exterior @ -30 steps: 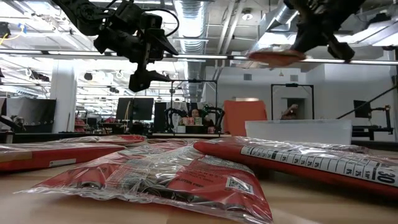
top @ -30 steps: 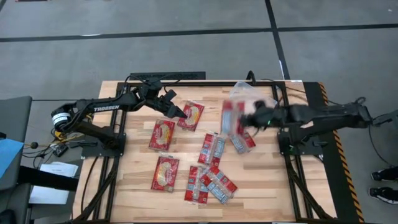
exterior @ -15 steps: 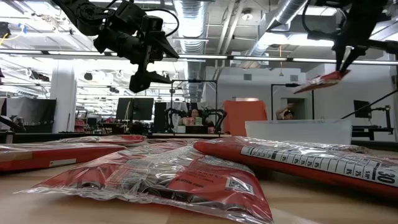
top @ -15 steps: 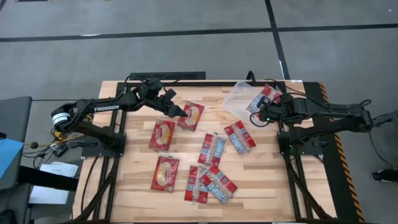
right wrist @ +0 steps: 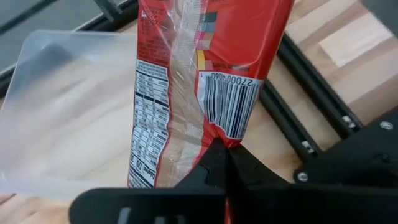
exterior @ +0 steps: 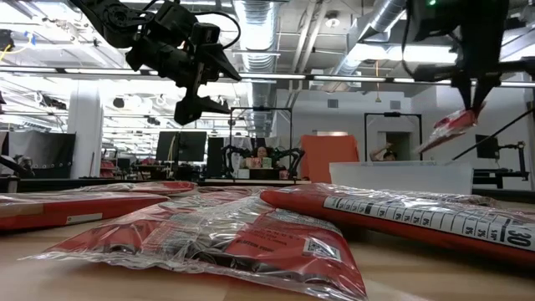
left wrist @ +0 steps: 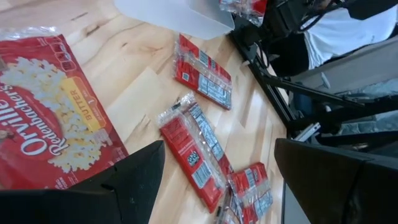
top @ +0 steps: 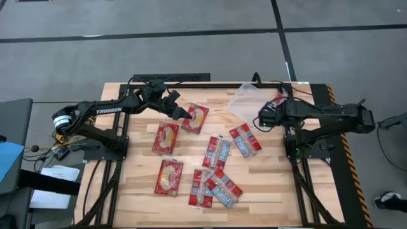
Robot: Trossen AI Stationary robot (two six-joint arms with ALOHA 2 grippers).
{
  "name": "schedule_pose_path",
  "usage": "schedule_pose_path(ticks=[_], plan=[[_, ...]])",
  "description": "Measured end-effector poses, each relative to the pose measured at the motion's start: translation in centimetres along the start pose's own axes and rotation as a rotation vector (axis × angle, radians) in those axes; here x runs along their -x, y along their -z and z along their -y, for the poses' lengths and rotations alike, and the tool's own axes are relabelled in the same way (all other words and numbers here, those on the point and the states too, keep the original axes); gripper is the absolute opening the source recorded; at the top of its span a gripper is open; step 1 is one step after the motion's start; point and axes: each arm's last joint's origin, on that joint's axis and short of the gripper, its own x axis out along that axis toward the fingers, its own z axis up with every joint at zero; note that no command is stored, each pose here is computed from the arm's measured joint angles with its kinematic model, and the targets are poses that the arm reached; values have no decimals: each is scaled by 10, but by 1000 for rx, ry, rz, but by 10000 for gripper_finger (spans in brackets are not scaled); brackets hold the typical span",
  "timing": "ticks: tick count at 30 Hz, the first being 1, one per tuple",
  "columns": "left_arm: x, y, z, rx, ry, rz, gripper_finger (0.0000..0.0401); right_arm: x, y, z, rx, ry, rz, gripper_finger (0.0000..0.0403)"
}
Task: Sort popcorn bags into baskets
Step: Put the red popcorn bag into the transparent bin
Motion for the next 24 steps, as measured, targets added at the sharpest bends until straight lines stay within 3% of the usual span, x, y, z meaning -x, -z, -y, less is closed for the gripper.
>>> schedule_pose_path(ticks=[6, 13, 24], plan=[[0, 0, 0, 1, -5, 4, 293, -14, -10, -13, 64, 34, -41, 16], [0, 0, -1, 5, -8, 0, 293, -23, -17, -19, 32, 65, -49, 15], [0, 0, 0, 3, -8, 2, 293, -37, -4, -33, 99, 145, -80, 17]])
